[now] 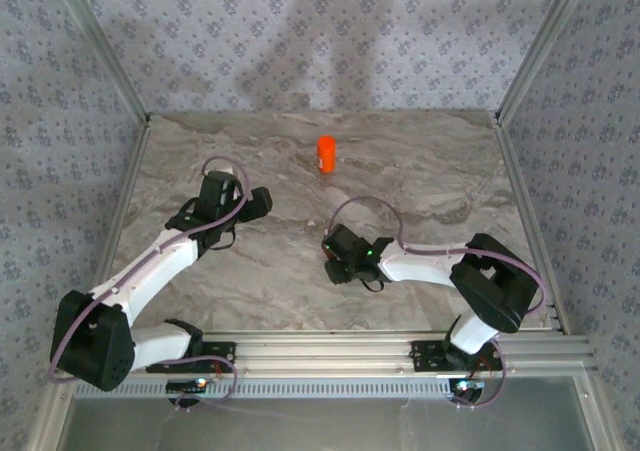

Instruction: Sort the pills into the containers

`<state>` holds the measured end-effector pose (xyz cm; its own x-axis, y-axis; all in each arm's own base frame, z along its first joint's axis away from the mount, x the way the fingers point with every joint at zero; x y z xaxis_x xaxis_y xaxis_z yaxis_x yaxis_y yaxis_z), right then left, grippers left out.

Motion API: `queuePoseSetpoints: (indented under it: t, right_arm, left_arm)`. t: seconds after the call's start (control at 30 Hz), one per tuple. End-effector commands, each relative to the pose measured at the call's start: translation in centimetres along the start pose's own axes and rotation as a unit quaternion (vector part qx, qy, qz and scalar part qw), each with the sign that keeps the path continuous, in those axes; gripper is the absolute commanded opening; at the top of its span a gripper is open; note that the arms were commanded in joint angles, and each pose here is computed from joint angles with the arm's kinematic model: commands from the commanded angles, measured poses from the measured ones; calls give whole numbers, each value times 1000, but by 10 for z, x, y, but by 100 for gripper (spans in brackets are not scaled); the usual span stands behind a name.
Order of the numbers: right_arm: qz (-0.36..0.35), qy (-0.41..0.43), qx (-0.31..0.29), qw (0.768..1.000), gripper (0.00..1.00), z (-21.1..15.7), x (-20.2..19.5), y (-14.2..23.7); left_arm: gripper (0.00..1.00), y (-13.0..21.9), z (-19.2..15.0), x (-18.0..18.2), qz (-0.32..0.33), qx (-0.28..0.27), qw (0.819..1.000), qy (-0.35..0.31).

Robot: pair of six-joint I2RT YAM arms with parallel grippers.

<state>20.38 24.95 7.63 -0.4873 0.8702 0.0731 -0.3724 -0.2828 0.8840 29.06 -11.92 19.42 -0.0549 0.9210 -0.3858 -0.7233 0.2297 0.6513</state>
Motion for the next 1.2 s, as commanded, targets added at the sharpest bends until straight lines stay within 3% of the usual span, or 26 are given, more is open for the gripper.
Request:
queuePoseSetpoints:
  t: [0.0,0.1,0.23,0.47,0.8,1.17]
  right_arm:
    - [15,-12,-13,1000,45,8,-4,11]
    - [32,-26,-38,998,45,21,-9,21]
    - [69,-34,-79,994,45,41,-16,37]
    - [148,-53,-161,974,45,75,-19,65]
    - [198,-67,-206,956,45,94,-10,82]
    - [210,-70,-206,953,45,101,-6,81]
  left_arm:
    - [98,9,7,-15,-62,-27,997,38]
    - [98,15,11,-23,-99,-34,992,72]
    - [98,18,8,-40,-160,4,984,77]
    - [98,19,6,-72,-269,48,953,128]
    - [98,26,-1,-113,-326,77,933,135]
    - [98,25,-6,-133,-345,84,926,129]
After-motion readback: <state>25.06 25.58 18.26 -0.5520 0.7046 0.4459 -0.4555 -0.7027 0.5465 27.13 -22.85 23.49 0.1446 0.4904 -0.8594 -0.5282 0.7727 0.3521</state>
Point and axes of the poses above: each hand's point on the last joint's axis, 136 mm out from that joint toward the fingers, its own y axis back along the fingers, its own x axis along the line the jaws close on, z = x × y, the point moved 6 cm from there along y, back along the fingers
